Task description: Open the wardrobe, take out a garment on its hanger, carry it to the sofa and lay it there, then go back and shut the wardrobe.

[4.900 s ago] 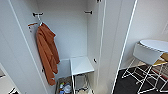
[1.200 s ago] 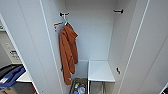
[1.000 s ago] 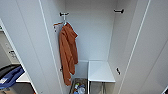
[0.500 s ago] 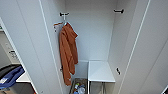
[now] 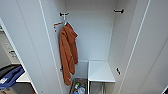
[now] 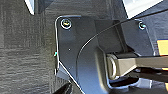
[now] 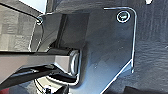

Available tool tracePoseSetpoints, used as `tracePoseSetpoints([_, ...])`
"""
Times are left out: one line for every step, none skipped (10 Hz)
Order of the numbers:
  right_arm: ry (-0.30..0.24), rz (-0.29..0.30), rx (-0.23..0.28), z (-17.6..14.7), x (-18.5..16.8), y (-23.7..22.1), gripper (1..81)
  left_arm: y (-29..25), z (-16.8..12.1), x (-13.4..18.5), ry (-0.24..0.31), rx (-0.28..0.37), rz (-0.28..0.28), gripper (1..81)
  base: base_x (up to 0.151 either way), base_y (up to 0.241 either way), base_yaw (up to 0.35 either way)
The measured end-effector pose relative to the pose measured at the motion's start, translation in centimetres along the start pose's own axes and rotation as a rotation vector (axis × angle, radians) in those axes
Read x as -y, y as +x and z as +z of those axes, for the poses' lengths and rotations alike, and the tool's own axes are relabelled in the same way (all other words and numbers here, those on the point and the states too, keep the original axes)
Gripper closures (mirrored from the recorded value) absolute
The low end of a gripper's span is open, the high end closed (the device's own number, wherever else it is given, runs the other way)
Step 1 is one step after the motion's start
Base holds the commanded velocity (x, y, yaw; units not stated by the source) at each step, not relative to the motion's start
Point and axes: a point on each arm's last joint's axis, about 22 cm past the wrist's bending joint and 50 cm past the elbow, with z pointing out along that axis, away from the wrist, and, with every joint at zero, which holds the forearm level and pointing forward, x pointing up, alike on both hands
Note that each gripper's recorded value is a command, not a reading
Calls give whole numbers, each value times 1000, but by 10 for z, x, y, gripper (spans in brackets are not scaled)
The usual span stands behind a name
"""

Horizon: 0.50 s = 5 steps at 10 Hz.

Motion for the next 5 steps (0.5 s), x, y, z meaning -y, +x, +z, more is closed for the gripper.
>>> tracePoseSetpoints([-7, 11, -9, -14, -16, 2, 10, 6, -14, 9, -9, -20, -14, 10, 0, 0, 0])
tracePoseSetpoints([-15, 36, -27, -27, -31, 7, 10, 13, -28, 11, -32, -45, -29, 10, 0, 0, 0])
tracePoseSetpoints([-27, 66, -51, -43, -49, 15, 10, 22, -47, 25, -36, -76, -58, 10, 0, 0, 0])
tracePoseSetpoints([-54, 93, -77, -62, -76, 27, 10, 28, -71, 52, -13, -98, -86, 10, 0, 0, 0])
tracePoseSetpoints([-86, 110, -116, -84, -105, 45, 10, 37, -99, 84, 22, -122, -113, 10, 0, 0, 0])
